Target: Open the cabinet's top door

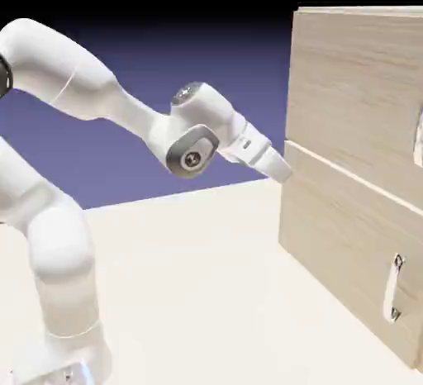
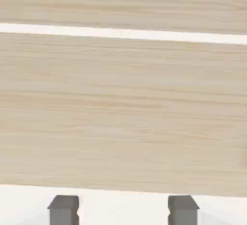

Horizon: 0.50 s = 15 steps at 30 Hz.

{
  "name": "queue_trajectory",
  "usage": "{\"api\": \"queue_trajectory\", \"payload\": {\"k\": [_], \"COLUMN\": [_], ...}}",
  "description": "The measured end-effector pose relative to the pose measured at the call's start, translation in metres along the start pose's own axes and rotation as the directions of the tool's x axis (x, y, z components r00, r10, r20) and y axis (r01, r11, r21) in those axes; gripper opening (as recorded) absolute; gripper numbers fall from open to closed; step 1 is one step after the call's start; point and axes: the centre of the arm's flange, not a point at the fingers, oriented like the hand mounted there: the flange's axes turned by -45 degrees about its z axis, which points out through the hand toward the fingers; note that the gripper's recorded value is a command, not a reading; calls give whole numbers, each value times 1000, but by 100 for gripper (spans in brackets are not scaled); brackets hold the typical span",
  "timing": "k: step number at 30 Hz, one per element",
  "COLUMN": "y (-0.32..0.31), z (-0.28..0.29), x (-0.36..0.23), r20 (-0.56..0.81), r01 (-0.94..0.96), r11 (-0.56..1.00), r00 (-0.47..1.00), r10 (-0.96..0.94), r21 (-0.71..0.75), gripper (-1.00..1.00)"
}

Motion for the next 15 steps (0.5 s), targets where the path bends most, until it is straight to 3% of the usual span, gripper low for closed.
{"api": "queue_trajectory", "payload": {"k": [15], "y": [-1], "z": [-79], "x": [88], "r20": [-307], "r01": [48], "r11": [998], "r00": [951], "r10": [-37], "r21": [27], "gripper": [0]}}
